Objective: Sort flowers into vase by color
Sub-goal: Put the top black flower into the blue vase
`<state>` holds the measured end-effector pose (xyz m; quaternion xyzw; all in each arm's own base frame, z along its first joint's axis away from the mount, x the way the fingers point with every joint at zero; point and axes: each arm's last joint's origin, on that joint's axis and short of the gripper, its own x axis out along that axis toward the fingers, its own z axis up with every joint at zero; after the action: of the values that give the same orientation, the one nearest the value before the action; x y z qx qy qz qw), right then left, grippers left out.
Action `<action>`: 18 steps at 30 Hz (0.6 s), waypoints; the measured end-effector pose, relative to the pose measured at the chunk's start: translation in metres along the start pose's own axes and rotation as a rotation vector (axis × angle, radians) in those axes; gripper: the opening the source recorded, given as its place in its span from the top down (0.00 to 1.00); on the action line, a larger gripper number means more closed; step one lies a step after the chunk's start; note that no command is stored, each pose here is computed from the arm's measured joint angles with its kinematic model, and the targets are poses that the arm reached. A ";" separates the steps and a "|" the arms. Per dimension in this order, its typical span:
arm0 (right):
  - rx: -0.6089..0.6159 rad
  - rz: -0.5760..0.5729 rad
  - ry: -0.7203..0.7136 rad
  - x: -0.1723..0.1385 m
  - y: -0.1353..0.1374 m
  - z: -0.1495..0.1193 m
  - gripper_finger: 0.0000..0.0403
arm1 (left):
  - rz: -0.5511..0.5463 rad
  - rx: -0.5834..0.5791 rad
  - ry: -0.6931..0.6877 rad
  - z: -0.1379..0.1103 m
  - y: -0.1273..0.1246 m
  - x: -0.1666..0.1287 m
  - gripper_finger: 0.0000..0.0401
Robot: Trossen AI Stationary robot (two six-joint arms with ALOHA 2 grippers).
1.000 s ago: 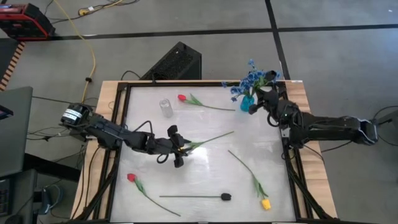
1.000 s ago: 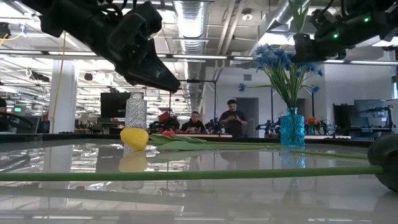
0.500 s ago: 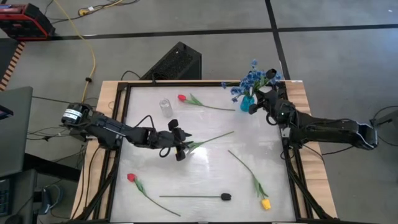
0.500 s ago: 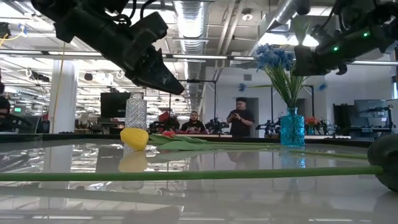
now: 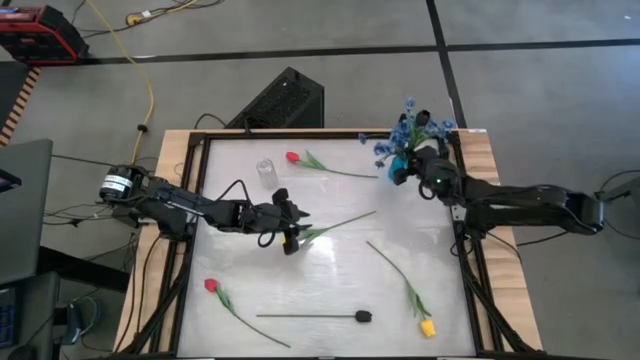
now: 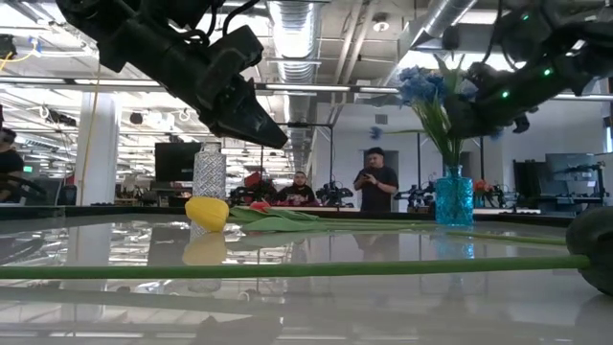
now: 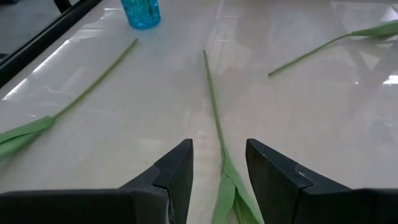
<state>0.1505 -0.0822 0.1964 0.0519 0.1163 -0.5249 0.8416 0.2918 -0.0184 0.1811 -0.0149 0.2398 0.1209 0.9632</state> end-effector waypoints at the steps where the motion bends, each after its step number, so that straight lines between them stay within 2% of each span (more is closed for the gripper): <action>1: -0.006 -0.002 0.009 0.001 0.001 -0.001 0.94 | -0.006 0.000 0.001 0.000 0.000 0.000 0.66; 9: -0.020 -0.006 0.025 0.005 0.003 -0.005 0.85 | -0.018 -0.008 0.003 0.000 -0.001 0.000 0.66; 14: -0.028 -0.005 0.025 0.005 0.003 -0.004 0.84 | -0.018 -0.009 0.003 0.000 -0.001 0.000 0.66; 18: -0.067 0.044 0.031 0.005 0.004 -0.004 0.83 | -0.018 -0.011 0.003 0.000 -0.001 0.000 0.66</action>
<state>0.1554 -0.0837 0.1908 0.0344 0.1458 -0.5013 0.8522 0.2918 -0.0189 0.1809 -0.0223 0.2406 0.1136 0.9637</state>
